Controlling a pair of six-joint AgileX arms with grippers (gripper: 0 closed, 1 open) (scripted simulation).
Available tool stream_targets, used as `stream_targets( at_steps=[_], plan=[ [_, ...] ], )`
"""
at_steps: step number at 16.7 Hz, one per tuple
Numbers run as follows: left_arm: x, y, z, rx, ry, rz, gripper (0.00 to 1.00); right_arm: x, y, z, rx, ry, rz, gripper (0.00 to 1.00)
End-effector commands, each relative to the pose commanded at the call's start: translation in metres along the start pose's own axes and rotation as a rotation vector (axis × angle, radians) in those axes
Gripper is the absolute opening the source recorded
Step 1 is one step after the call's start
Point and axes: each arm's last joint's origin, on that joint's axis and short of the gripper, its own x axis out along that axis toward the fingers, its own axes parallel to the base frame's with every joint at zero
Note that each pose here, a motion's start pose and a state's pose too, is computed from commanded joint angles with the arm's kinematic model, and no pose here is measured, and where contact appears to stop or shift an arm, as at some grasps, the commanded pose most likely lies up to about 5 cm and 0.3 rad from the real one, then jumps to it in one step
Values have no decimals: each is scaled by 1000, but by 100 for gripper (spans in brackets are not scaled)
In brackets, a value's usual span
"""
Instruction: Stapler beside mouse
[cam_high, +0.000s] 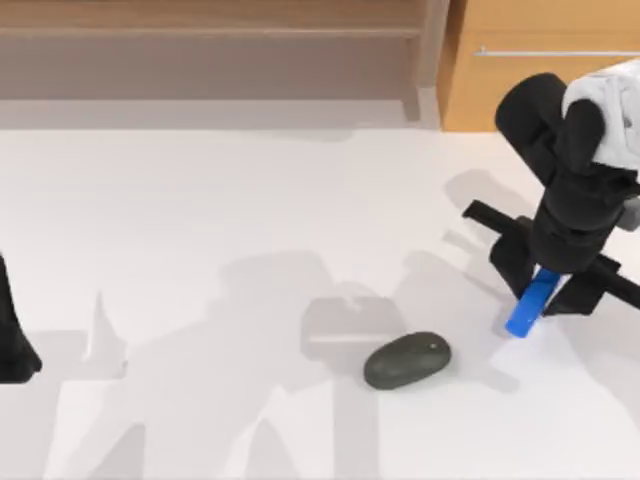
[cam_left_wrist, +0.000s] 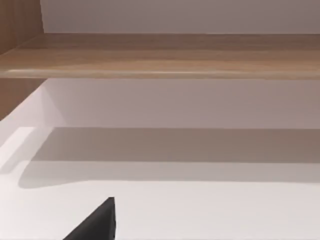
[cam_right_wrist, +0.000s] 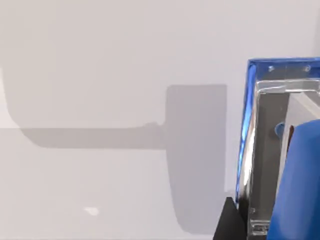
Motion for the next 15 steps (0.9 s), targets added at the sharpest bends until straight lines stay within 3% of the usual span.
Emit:
stream_targets(
  at_steps=[6,15],
  plan=[
    [0,0,0,0,0,0,100,-1,6,0,-26,0,-4,0],
    [0,0,0,0,0,0,100,-7,91,13,-293,12,-33,0]
  ],
)
